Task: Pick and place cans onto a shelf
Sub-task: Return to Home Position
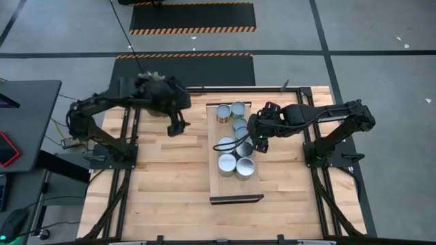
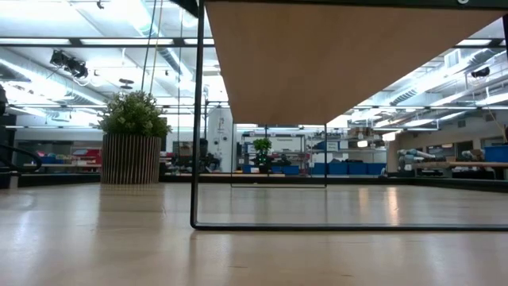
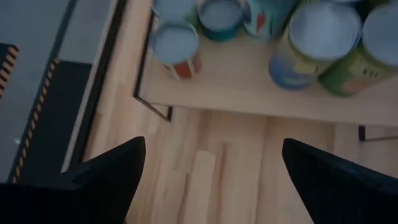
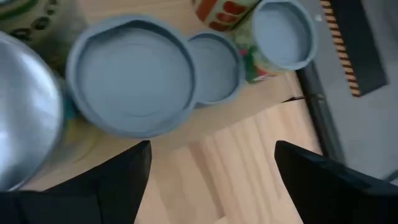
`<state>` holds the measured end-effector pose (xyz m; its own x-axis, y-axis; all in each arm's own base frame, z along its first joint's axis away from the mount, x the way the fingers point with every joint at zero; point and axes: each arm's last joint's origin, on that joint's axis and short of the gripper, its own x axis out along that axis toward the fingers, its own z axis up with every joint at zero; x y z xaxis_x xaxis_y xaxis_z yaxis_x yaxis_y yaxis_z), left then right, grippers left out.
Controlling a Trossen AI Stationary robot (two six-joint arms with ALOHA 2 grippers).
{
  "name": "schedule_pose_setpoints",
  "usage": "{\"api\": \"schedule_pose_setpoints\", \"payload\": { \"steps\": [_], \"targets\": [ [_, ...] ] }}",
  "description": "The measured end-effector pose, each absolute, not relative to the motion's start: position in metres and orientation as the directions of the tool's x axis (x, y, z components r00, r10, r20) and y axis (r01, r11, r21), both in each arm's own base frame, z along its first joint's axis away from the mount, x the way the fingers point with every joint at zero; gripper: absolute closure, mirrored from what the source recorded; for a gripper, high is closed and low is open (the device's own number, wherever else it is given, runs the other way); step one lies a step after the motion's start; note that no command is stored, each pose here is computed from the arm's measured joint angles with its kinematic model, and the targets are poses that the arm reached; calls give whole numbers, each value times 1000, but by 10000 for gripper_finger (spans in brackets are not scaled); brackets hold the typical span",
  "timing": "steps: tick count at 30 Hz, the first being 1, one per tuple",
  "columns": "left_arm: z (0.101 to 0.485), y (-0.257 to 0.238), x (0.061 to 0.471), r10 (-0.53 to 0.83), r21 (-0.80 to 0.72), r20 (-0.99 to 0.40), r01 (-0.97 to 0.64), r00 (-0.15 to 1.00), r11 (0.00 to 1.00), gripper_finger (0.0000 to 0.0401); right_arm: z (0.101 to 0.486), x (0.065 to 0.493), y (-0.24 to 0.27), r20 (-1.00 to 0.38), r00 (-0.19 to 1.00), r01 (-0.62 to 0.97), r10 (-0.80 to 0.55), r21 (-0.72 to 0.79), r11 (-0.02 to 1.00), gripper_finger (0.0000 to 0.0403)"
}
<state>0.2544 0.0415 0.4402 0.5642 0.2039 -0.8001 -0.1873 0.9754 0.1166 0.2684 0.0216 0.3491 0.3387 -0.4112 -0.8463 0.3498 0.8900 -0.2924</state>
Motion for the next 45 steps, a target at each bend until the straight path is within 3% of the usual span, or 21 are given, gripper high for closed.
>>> {"api": "schedule_pose_setpoints", "payload": {
  "steps": [6,11,14,19,25,33,45],
  "targets": [
    [405,31,258,187,71,-770,-210,610,975,16,357,269,22,-829,417,341,-373,-237,910,55],
    [382,24,246,178,6,-764,-268,621,963,16,359,252,18,-853,338,356,-398,-276,893,55],
    [372,17,235,179,-41,-735,-306,654,951,16,371,236,16,-837,372,413,-401,-238,879,55],
    [356,10,219,204,-157,-610,-370,765,916,16,390,211,13,-679,638,471,-362,-28,882,55],
    [339,13,191,295,-284,-542,-502,787,817,16,386,184,9,-530,772,487,-350,141,862,55],
    [318,11,160,362,-392,-452,-547,815,740,16,378,159,6,-323,890,418,-321,299,858,55],
    [294,15,120,574,-401,-301,-647,761,648,16,331,134,-1,-97,933,350,-348,475,807,55]
  ]
}}
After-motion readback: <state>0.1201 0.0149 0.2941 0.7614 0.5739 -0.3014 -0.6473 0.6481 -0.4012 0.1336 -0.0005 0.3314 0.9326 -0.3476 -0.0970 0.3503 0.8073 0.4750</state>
